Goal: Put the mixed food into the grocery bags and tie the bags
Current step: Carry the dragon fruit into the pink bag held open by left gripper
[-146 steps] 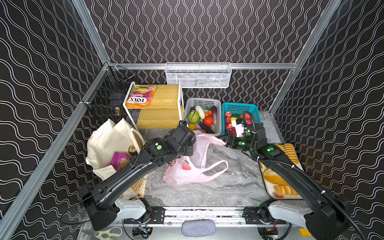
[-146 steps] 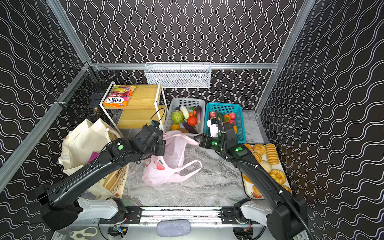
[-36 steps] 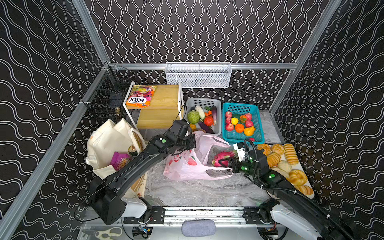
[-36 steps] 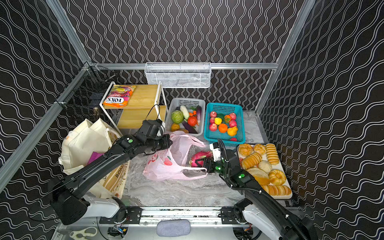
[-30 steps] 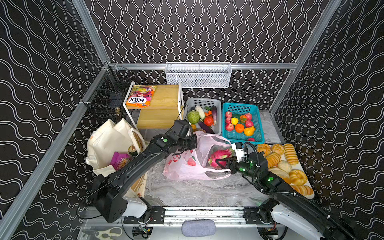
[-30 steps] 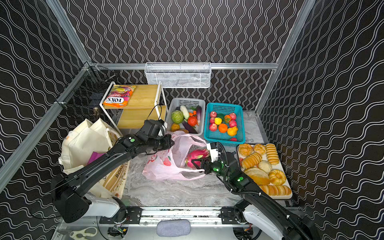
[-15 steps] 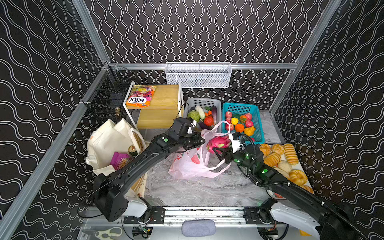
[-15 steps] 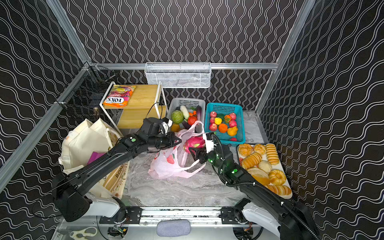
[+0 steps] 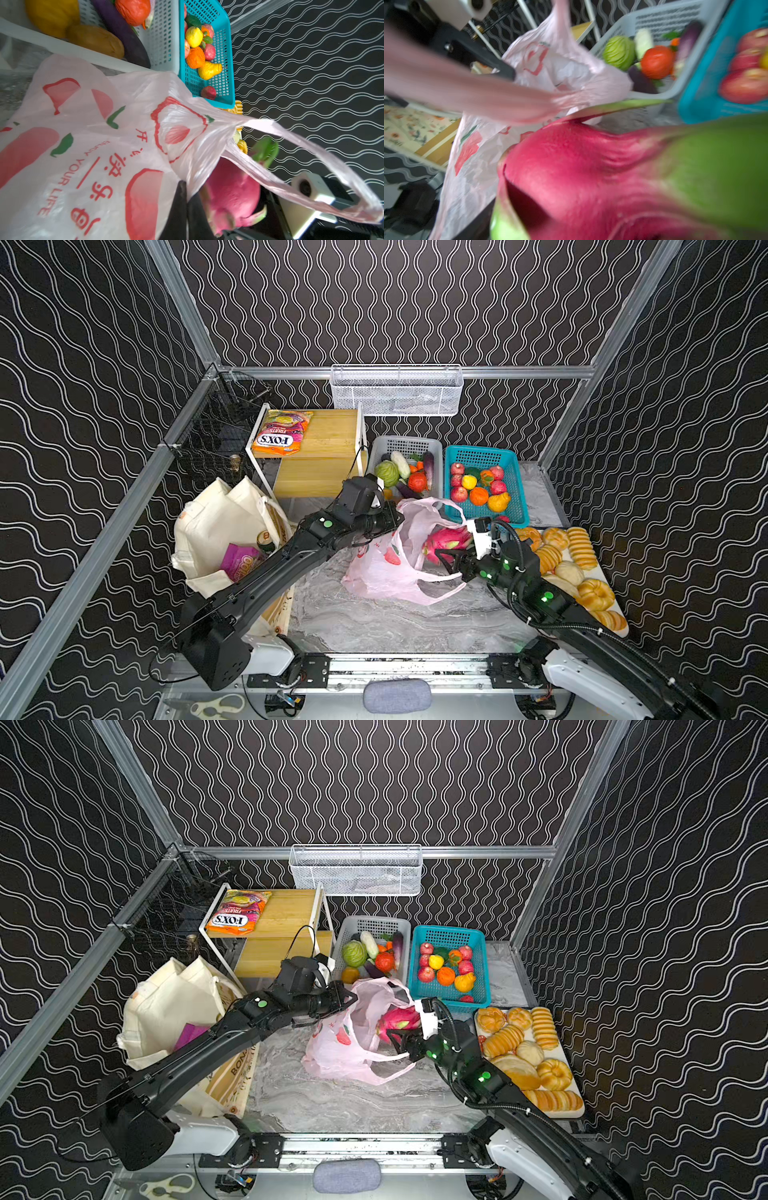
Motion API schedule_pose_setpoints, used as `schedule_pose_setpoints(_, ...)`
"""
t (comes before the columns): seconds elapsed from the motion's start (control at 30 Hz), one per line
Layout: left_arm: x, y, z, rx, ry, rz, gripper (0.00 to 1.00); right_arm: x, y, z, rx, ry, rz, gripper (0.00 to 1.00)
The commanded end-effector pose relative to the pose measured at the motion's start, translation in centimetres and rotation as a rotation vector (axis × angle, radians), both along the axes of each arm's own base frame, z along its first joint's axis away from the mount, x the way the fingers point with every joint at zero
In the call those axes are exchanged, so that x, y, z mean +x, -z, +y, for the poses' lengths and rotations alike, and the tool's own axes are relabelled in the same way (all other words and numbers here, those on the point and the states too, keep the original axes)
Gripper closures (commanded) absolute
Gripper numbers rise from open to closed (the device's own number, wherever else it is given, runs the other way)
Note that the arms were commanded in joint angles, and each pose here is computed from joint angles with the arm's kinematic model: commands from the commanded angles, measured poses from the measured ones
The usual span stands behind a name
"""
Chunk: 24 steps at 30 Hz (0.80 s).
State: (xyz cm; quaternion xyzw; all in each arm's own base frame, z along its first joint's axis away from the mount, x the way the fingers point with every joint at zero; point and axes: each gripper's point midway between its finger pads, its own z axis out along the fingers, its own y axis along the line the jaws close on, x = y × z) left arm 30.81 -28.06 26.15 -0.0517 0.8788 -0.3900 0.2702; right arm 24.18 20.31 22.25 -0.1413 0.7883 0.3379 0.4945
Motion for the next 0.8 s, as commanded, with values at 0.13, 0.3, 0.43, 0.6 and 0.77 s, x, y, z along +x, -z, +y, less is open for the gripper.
schedule_pose_setpoints(0.13,1.0,-0.4,0.9,-0.007,-0.073,-0.018,1.00,-1.0,-4.2,-2.4,0.009,0.058,-0.202,0.39)
schedule_pose_setpoints(0.3,1.2,-0.3,1.0,-0.020,-0.095,-0.010,1.00,-1.9,-6.8,-3.7,0.016,0.083,-0.343,0.39)
schedule_pose_setpoints(0.43,1.1,-0.3,0.3,-0.037,-0.063,0.000,1.00,-3.5,-9.8,-2.2,0.026,-0.040,-0.452,0.39)
schedule_pose_setpoints(0.6,1.2,-0.2,-0.5,-0.059,-0.031,0.012,1.00,-3.7,-10.0,0.2,-0.076,-0.187,-0.479,0.41)
schedule_pose_setpoints(0.77,1.1,-0.4,-0.7,-0.063,-0.024,0.011,1.00,-1.7,-9.9,1.0,-0.187,-0.180,-0.518,0.44)
